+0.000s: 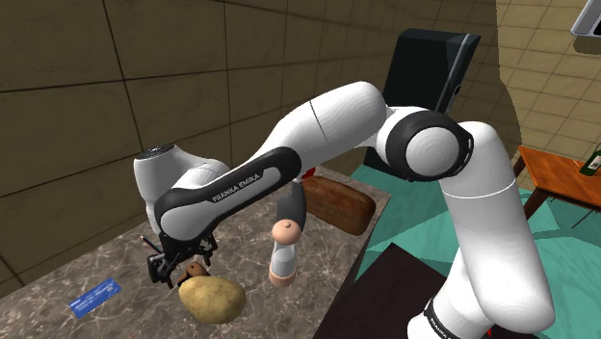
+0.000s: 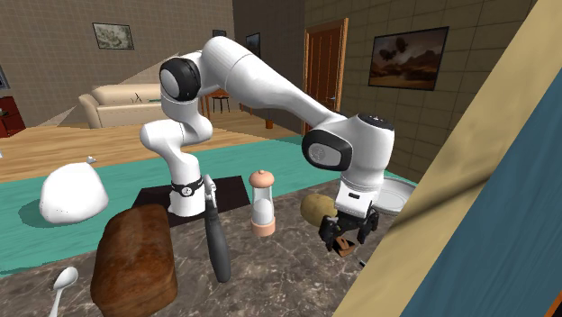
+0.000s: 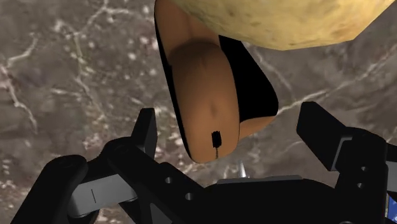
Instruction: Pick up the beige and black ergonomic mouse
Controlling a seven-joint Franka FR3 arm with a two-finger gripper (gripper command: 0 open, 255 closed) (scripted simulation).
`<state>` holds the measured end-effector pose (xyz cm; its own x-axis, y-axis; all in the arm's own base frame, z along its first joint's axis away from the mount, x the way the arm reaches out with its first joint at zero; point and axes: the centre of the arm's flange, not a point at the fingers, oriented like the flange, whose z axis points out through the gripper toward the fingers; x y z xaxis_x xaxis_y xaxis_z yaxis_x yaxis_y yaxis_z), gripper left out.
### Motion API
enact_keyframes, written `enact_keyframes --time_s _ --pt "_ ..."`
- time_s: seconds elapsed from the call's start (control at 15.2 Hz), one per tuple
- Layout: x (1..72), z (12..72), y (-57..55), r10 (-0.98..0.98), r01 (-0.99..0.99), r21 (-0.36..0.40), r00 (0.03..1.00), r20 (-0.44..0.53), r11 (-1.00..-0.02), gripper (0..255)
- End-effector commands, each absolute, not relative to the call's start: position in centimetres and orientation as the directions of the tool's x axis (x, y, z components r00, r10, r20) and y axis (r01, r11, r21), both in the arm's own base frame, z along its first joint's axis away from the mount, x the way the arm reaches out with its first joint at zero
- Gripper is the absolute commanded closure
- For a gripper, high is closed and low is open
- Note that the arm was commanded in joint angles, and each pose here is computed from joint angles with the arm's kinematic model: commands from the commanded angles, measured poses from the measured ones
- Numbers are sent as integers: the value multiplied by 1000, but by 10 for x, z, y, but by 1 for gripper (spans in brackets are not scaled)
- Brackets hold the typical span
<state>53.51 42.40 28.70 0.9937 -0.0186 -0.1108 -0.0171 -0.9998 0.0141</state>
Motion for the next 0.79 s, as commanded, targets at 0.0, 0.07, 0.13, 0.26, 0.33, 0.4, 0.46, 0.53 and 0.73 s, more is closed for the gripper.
enact_keyframes --time_s 0.0,0.07,0.13,0.26,0.33,0.4,0.46,0.53,0.73 --pt "535 283 424 -19 -17 14 994 -110 -1000 0" --pt "536 283 424 -19 -17 14 994 -110 -1000 255" --pt "535 282 424 -19 -17 14 994 -110 -1000 255" --pt "535 283 424 -19 -17 14 994 -110 -1000 255" --pt "535 283 424 -19 -17 14 994 -110 -1000 255" --pt "536 283 424 -19 -17 14 994 -110 -1000 255" --pt "535 282 424 -19 -17 14 994 -110 -1000 255" --pt "535 282 424 -19 -17 14 994 -110 -1000 255" --pt "535 288 424 -19 -17 14 994 -110 -1000 255"
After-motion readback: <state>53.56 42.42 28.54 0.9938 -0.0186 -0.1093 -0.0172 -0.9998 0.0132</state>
